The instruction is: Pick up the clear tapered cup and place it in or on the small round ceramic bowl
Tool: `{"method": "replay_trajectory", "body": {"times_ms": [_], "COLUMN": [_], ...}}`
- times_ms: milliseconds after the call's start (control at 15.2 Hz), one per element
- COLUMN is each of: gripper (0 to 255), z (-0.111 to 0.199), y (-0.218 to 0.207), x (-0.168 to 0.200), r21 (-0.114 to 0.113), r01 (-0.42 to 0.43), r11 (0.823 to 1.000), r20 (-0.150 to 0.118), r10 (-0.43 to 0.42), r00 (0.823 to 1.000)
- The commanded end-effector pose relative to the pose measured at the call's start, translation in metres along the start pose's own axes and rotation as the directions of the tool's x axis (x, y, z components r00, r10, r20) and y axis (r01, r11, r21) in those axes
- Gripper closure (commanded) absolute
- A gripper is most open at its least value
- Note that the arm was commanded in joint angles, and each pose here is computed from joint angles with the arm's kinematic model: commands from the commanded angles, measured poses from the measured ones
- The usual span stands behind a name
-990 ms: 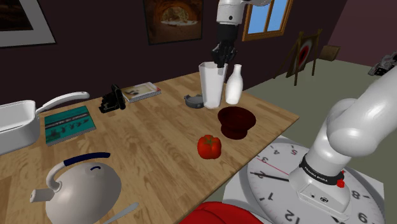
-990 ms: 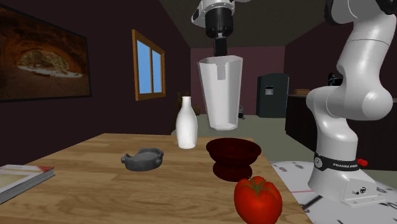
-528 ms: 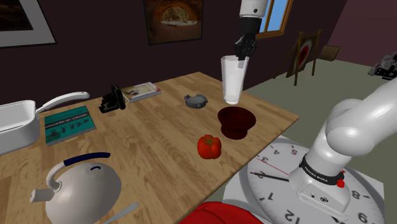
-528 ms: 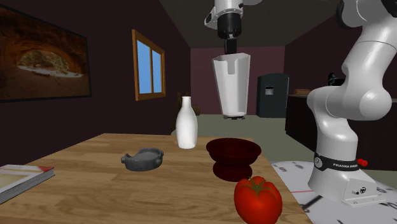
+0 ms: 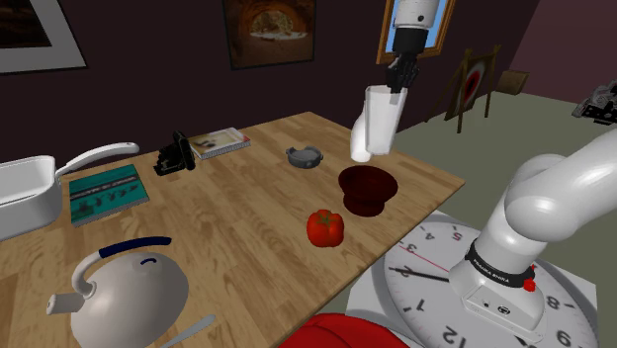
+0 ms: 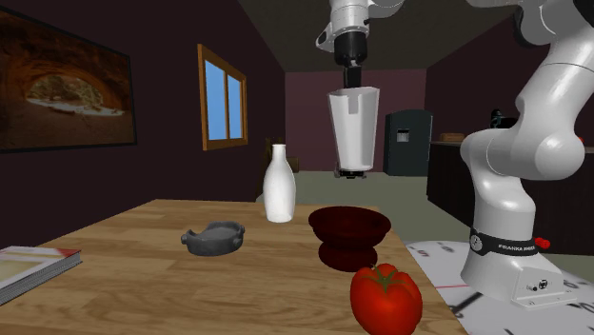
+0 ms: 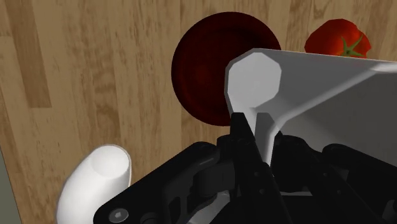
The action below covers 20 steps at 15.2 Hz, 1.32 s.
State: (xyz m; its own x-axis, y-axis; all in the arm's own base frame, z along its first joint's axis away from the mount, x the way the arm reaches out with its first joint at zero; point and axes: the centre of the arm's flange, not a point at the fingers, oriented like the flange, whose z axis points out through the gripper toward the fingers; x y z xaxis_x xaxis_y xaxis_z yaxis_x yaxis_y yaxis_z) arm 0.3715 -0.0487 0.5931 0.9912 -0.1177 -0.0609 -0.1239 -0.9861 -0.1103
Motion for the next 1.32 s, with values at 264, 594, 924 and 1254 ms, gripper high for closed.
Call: {"method": "replay_trajectory", "body": {"times_ms": [264,594,924,1254], "gripper": [255,255,255,255], "z": [0.031,0.057,0.083,0.11], "y": [0.004,0.007,0.01,0.013], "x": [0.002,0.003,0.005,0.007], "r21": [0.0,0.0,0.0,0.0], "r01": [0.0,0.0,0.0,0.0], "r11": [1.0,1.0,1.0,1.0], "r20": [0.0,0.0,0.0,0.0], "r10": [0.0,0.0,0.0,0.0], "r00": [1.0,1.0,1.0,1.0]}}
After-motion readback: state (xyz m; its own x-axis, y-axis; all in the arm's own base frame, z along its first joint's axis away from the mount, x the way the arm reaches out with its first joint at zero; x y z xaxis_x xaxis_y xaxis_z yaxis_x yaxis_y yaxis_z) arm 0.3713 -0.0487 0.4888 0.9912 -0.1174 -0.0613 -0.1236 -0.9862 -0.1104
